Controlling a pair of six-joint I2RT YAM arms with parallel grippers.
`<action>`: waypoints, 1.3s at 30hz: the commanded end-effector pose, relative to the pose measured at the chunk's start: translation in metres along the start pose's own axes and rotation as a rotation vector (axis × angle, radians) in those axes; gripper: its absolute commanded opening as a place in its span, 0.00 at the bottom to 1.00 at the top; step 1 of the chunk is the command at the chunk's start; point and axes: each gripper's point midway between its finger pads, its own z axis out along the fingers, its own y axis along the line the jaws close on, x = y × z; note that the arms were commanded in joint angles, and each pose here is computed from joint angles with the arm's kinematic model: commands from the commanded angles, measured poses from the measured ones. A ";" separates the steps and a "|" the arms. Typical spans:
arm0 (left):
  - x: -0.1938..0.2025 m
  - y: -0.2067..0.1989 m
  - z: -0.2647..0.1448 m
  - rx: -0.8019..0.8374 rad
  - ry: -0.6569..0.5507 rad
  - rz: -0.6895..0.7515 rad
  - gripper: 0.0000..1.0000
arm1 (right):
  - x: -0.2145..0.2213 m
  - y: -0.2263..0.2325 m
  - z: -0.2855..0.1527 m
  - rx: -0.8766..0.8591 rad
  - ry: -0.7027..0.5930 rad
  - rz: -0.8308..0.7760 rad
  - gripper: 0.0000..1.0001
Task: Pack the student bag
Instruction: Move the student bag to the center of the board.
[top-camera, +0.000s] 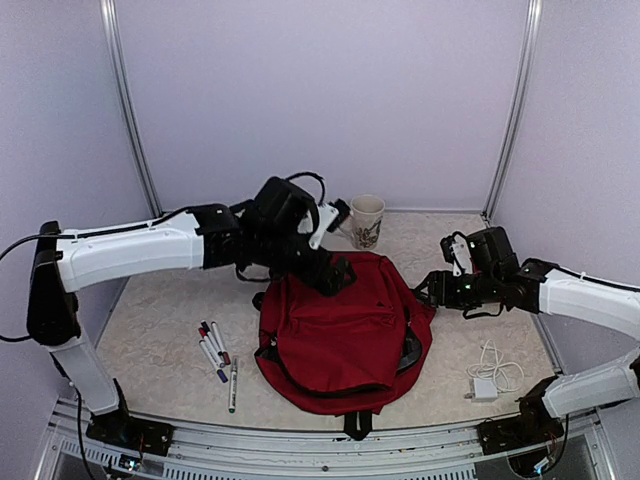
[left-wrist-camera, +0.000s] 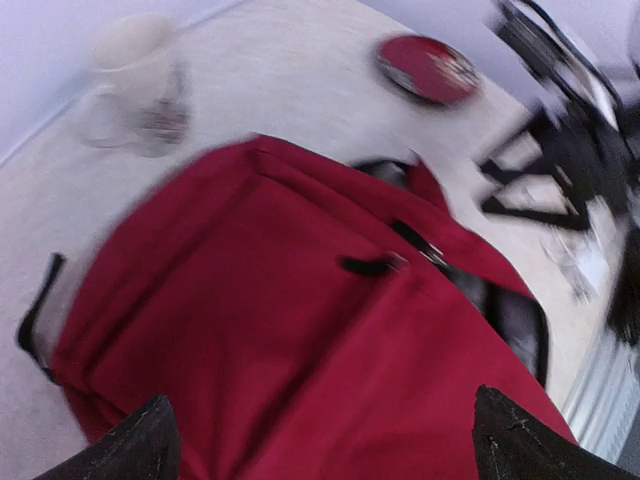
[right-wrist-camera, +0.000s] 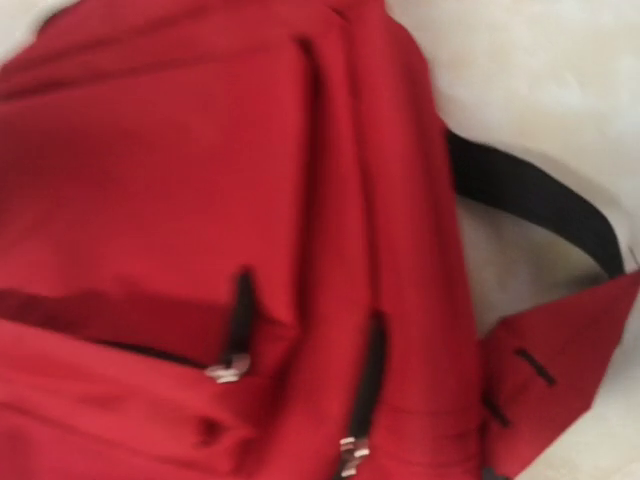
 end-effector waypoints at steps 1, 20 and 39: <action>0.001 0.112 0.031 -0.189 0.049 -0.296 0.99 | -0.007 -0.022 0.019 0.084 0.001 0.008 0.66; 0.100 0.232 0.110 -0.347 0.249 -0.449 0.70 | -0.006 -0.051 0.106 0.172 0.269 -0.144 0.00; 0.149 0.142 0.040 -0.295 0.270 -0.551 0.54 | -0.155 -0.040 0.118 0.300 0.108 -0.337 0.21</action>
